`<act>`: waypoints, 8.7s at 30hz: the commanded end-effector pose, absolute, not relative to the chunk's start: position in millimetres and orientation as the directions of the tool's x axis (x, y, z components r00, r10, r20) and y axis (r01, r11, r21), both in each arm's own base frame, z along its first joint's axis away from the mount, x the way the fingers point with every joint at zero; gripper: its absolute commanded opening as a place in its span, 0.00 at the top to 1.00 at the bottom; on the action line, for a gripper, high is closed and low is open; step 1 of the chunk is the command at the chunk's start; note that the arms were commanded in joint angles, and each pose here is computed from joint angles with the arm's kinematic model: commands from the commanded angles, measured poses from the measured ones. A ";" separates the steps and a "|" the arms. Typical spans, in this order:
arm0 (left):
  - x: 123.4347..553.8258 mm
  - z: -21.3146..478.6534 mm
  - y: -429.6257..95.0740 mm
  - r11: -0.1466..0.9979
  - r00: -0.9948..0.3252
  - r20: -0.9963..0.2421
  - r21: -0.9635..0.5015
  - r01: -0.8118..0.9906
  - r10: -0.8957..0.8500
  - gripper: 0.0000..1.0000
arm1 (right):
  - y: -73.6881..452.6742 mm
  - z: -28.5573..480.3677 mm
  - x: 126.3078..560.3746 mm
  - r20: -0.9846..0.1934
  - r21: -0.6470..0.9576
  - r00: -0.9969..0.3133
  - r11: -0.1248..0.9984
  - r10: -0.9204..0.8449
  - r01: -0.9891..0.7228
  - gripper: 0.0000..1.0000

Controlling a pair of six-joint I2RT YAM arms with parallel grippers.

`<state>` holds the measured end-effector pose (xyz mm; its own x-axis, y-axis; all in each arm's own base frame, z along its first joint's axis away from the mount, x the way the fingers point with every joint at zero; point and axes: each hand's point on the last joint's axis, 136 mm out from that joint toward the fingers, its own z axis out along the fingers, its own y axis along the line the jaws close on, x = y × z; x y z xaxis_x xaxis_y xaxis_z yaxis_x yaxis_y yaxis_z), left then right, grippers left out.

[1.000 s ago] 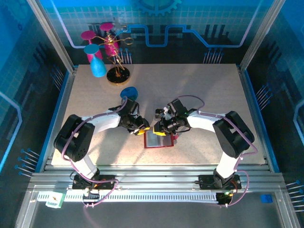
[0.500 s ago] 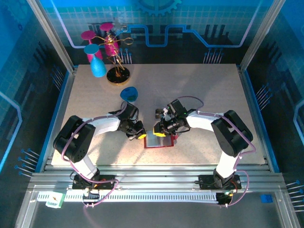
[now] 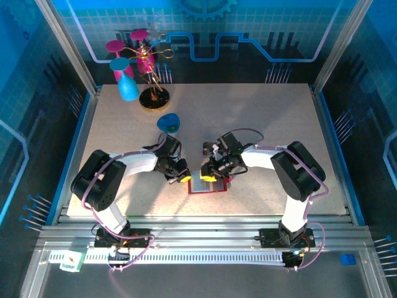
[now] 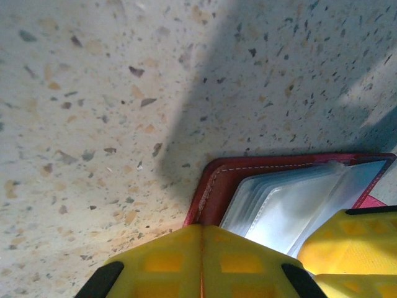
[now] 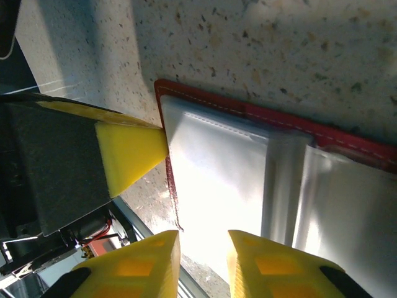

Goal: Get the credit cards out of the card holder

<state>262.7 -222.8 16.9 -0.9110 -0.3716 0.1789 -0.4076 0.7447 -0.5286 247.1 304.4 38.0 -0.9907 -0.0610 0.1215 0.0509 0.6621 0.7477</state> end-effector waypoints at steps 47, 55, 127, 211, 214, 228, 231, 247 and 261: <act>262.2 10.1 -223.2 0.777 -0.927 0.193 -0.505 -0.376 -0.323 0.92 | 320.0 43.5 239.6 0.126 0.789 -0.984 0.614 -0.129 0.020 0.71; 262.4 10.2 -222.6 0.778 -0.926 0.193 -0.503 -0.377 -0.324 0.92 | 303.4 26.7 234.9 0.145 0.706 -0.982 0.708 -0.119 0.018 0.71; 268.4 32.6 -257.9 0.705 -0.957 0.161 -0.648 -0.287 -0.242 0.70 | 280.6 14.9 233.3 0.137 0.773 -0.989 0.631 -0.054 0.073 0.72; 268.6 70.3 -310.7 0.658 -0.986 0.121 -0.734 -0.168 -0.116 0.57 | 204.8 89.5 266.3 -0.109 0.686 -0.979 0.726 0.175 0.053 0.71; 267.6 70.4 -316.7 0.661 -0.988 0.122 -0.734 -0.157 -0.100 0.54 | 201.7 91.0 266.0 -0.118 0.685 -0.975 0.726 0.186 0.055 0.71; 263.2 60.3 -338.6 0.672 -0.987 0.159 -0.727 -0.144 -0.041 0.43 | 191.7 95.8 260.8 -0.147 0.685 -0.965 0.727 0.216 0.058 0.70; 262.6 56.6 -341.3 0.676 -0.985 0.169 -0.722 -0.147 -0.034 0.43 | 189.1 97.5 261.4 -0.152 0.687 -0.963 0.724 0.224 0.060 0.70; 260.5 41.5 -350.8 0.737 -0.975 0.224 -0.659 -0.151 0.000 0.42 | 179.9 97.7 261.9 -0.147 0.695 -0.958 0.715 0.245 0.076 0.68; 260.5 34.3 -350.9 0.762 -0.974 0.226 -0.629 -0.151 -0.007 0.41 | 175.4 95.6 261.5 -0.138 0.701 -0.958 0.708 0.252 0.085 0.67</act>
<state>267.5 -352.2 39.1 -0.9787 -0.0204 0.2041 -0.1525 0.7381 -0.6572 265.1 179.4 95.0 -0.9566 0.2542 -0.1426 0.0852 0.7117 0.6973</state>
